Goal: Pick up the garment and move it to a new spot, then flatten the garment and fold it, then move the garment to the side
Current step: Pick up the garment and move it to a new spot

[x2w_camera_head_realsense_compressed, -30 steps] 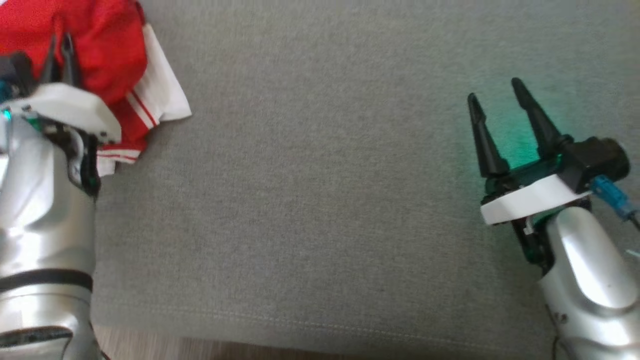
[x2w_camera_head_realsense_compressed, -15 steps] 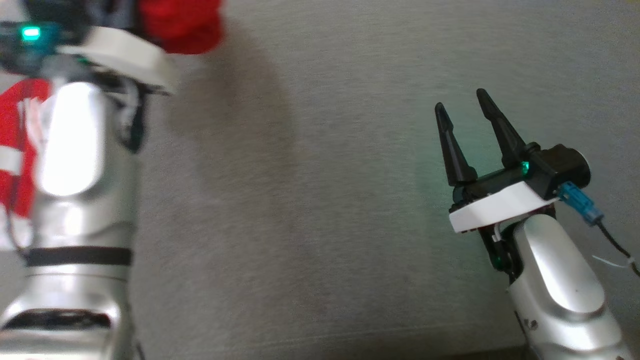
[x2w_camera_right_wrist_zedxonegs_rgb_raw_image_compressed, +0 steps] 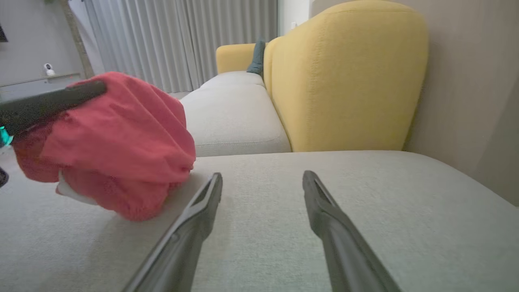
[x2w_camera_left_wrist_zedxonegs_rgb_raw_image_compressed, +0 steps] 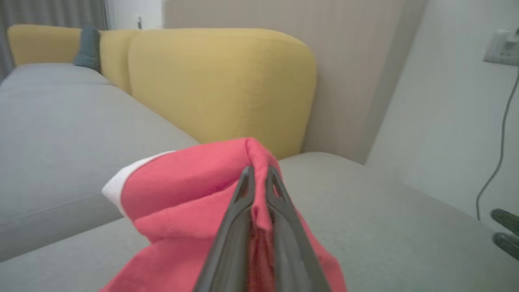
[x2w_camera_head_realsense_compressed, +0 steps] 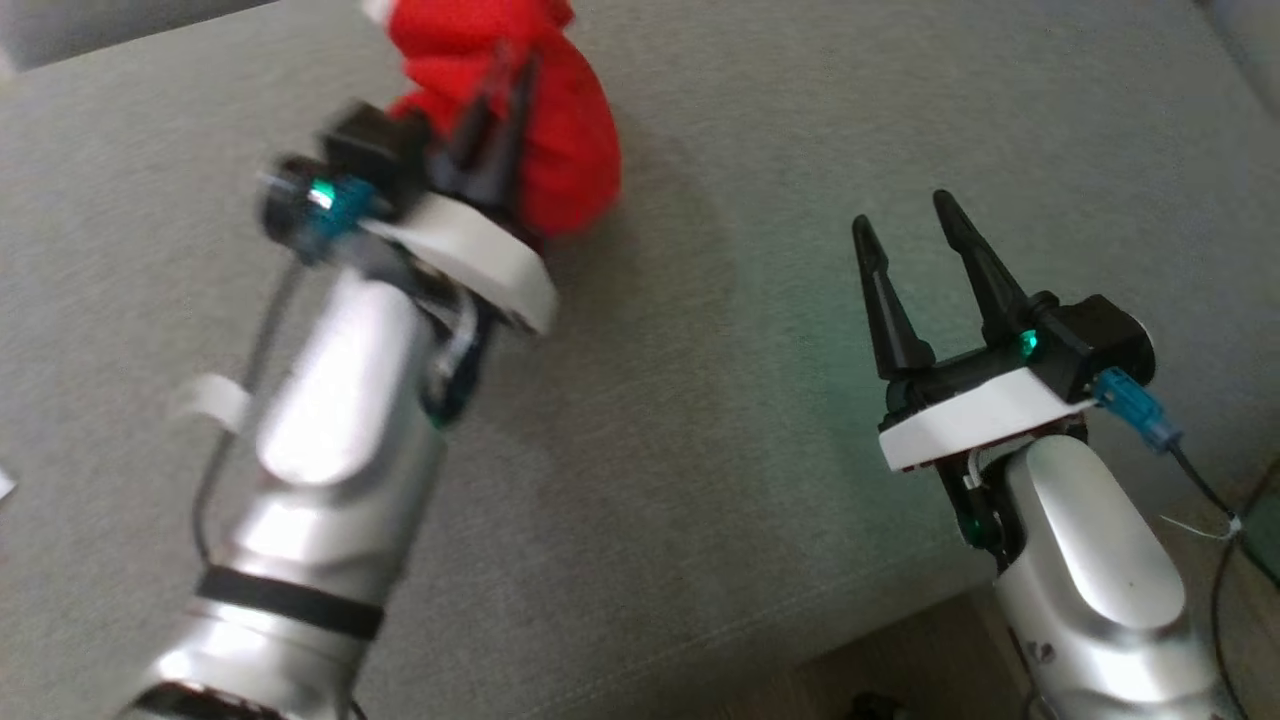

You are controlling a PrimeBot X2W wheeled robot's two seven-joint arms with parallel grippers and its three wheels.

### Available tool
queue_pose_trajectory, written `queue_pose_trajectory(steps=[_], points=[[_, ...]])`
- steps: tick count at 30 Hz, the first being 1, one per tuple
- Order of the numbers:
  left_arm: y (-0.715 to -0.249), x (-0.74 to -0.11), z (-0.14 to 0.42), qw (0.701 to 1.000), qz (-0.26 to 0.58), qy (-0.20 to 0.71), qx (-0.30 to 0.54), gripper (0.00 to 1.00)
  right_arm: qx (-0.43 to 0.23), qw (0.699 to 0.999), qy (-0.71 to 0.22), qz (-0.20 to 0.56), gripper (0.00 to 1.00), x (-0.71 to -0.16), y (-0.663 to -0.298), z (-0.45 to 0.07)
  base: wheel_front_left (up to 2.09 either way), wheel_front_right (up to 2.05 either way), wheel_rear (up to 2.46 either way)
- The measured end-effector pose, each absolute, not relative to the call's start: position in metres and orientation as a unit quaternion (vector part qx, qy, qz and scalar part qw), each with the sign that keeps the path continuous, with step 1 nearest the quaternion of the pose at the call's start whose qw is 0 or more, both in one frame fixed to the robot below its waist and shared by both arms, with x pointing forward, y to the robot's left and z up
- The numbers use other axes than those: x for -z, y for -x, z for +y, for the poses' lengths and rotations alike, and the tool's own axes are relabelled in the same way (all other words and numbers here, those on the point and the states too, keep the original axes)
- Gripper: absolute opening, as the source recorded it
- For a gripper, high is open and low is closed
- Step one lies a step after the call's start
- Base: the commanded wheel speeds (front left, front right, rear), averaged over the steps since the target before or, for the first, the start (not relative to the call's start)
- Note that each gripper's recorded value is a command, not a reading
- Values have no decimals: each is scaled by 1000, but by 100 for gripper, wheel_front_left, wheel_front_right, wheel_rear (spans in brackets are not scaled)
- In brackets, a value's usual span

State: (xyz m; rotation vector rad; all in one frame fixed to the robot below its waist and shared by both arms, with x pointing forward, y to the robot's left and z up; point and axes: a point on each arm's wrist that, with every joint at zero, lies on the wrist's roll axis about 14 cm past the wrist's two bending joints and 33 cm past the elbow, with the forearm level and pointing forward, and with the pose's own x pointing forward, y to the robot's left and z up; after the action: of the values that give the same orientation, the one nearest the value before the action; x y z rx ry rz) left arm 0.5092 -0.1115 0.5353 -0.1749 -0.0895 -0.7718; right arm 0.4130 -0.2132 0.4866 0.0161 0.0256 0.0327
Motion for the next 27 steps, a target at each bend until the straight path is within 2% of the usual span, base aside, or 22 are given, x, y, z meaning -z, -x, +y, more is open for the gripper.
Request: queue_pose_trajectory(steps=[2, 3, 4, 11, 18, 27], points=[[-490, -519, -129, 916, -21, 87, 392, 0, -1, 1000, -7, 14, 100, -487, -409, -223, 0, 0, 0], [-486, -512, -129, 917, -11, 84, 390, 36, 0, 1000, -8, 13, 100, -487, -409, -224, 0, 0, 0], [-482, -503, -126, 920, -1, 78, 384, 100, 0, 1000, -9, 13, 100, -487, -410, -223, 0, 0, 0], [-471, -451, -65, 953, 63, 58, 290, 100, -21, 999, -21, 16, 100, -482, -413, -206, 0, 0, 0], [-461, -448, 8, 980, 51, 35, 188, 100, -47, 998, -29, 19, 100, -478, -415, -186, 0, 0, 0], [-416, -455, 96, 997, 41, 29, 53, 100, -73, 996, -38, 20, 100, -478, -409, -164, 0, 0, 0]])
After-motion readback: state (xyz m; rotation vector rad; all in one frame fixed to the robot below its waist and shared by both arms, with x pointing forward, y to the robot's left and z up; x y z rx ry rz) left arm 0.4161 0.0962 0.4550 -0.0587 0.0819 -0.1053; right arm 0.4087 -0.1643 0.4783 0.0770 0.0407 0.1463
